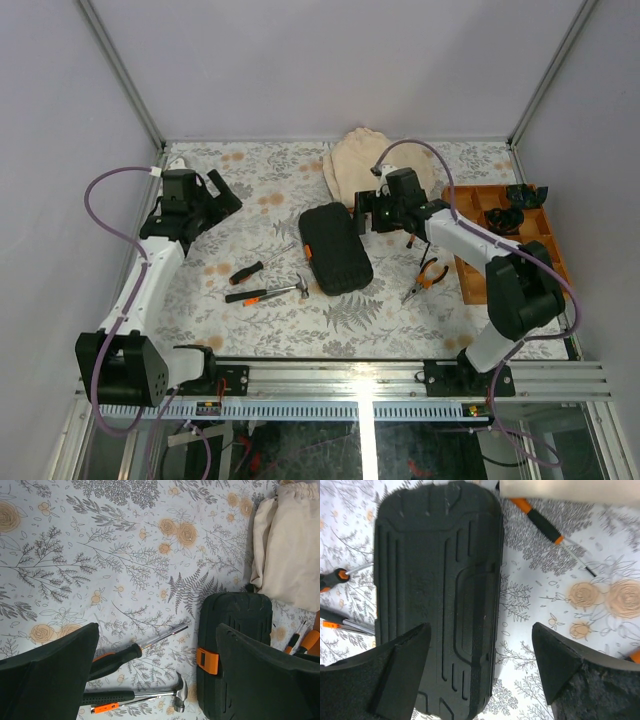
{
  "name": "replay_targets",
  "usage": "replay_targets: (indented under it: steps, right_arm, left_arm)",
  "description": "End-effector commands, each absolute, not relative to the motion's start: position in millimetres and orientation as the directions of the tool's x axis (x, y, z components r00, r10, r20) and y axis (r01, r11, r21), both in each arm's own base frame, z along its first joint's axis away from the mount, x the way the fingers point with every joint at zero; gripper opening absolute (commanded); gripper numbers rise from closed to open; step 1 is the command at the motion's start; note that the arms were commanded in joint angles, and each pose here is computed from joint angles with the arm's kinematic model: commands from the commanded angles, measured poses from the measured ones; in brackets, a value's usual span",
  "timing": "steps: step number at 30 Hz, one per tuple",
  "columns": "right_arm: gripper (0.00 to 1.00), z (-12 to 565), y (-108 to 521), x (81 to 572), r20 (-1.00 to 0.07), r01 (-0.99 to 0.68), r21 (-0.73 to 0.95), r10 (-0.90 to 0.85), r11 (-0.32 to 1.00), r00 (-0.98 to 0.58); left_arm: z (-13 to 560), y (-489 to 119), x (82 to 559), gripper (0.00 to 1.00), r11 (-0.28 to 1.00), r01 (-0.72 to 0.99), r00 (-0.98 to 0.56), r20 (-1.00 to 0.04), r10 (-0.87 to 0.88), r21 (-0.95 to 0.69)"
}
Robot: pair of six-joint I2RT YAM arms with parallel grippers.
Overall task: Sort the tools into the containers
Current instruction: Move the storage box to the center of the board.
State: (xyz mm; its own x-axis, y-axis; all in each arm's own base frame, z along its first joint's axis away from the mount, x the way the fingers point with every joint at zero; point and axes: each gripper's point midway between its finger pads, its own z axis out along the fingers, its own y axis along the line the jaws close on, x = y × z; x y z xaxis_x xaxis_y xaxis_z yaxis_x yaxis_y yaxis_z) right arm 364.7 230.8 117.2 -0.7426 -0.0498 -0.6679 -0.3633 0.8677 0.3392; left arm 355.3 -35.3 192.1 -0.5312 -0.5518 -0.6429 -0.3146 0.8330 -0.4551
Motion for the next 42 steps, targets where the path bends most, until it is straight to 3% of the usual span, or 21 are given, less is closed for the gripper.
replay_targets:
  steps: [1, 6, 15, 28, 42]
  right_arm:
    - [0.85, 114, 254, 372, -0.649, -0.401, 0.41, -0.047, 0.819, -0.759]
    - [0.73, 96, 262, 372, -0.615, -0.408, 0.44, -0.062, 0.8, -0.786]
    - [0.61, 77, 264, 370, -0.583, -0.397, 0.453, -0.071, 0.798, -0.809]
    - [0.57, 48, 258, 347, -0.527, -0.39, 0.471, -0.102, 0.792, -0.844]
    - [0.68, 57, 265, 322, -0.54, -0.448, 0.539, -0.115, 0.714, -0.833]
  left_arm:
    - [209, -25, 359, 1.0, 0.847, -0.306, -0.479, -0.698, -0.532, -0.435]
    - [208, -22, 357, 1.0, 0.847, -0.318, -0.476, -0.7, -0.532, -0.427]
    - [204, -19, 357, 1.0, 0.844, -0.34, -0.483, -0.693, -0.535, -0.414]
    - [205, -15, 359, 1.0, 0.827, -0.35, -0.47, -0.682, -0.561, -0.439]
    - [204, -15, 361, 1.0, 0.813, -0.327, -0.457, -0.672, -0.582, -0.482]
